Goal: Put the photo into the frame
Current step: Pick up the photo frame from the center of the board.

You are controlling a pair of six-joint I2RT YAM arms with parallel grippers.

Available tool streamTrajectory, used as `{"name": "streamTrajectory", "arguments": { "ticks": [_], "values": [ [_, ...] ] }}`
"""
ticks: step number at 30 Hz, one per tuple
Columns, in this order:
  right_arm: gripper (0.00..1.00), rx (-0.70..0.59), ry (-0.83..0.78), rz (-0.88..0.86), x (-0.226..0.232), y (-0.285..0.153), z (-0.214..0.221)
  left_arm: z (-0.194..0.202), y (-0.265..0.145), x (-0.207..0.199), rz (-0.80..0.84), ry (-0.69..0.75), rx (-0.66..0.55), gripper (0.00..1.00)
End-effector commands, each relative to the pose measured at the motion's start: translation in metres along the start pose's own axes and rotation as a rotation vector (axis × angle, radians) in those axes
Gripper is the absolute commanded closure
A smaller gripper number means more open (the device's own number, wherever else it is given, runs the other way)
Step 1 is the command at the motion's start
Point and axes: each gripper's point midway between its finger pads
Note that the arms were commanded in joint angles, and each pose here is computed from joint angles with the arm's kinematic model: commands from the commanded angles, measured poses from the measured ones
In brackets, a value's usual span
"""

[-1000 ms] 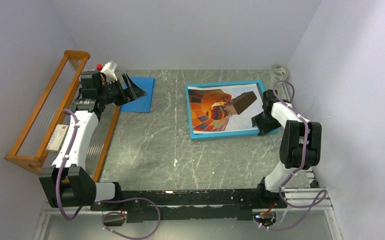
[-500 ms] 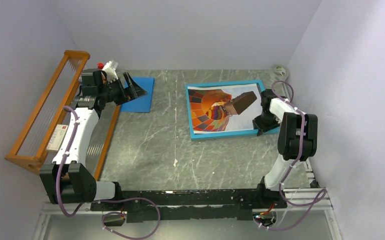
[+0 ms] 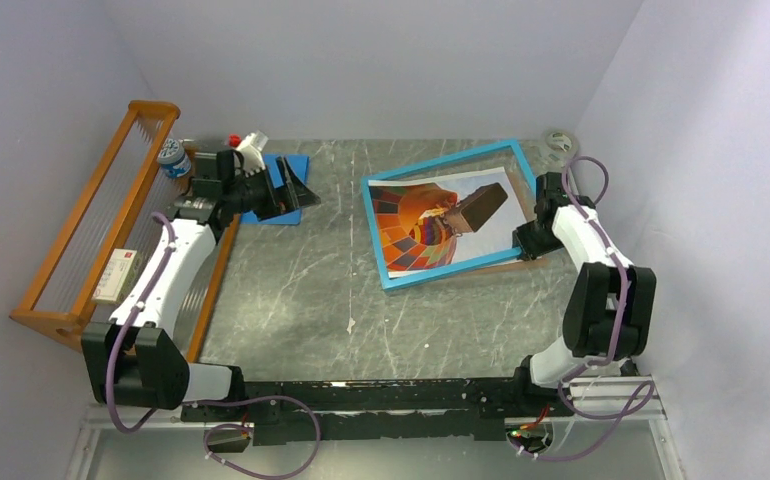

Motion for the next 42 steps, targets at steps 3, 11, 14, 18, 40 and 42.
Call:
{"name": "streamTrajectory", "arguments": {
  "ticks": [3,11,14,18,40,42],
  "values": [
    [1.0,0.151,-0.039,-0.192,0.022,-0.023,0.026,0.021,0.019,-0.028,0.055,-0.014,0.024,0.06],
    [1.0,0.255,-0.116,-0.318,0.03,-0.036,0.051,0.046,0.033,-0.049,0.093,0.025,0.069,0.06],
    [1.0,0.28,-0.13,-0.337,0.03,-0.042,0.059,0.052,0.038,-0.075,0.177,0.101,0.064,0.06],
    [1.0,0.307,-0.153,-0.355,0.03,-0.055,0.072,0.069,0.053,-0.108,0.259,0.24,0.059,0.06],
    [1.0,0.453,-0.29,-0.354,0.003,-0.096,0.134,0.206,0.177,-0.164,0.245,0.726,0.19,0.24],
    [1.0,0.452,-0.3,-0.354,0.002,-0.098,0.134,0.207,0.181,-0.162,0.219,0.732,0.189,0.34]
  ]
}}
Point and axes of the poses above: each gripper's point midway between its finger pads, its own y axis out along the fingers, its own x axis along the line the jaws close on, z = x × y, and after that the axes turned 14 degrees about y, right-handed
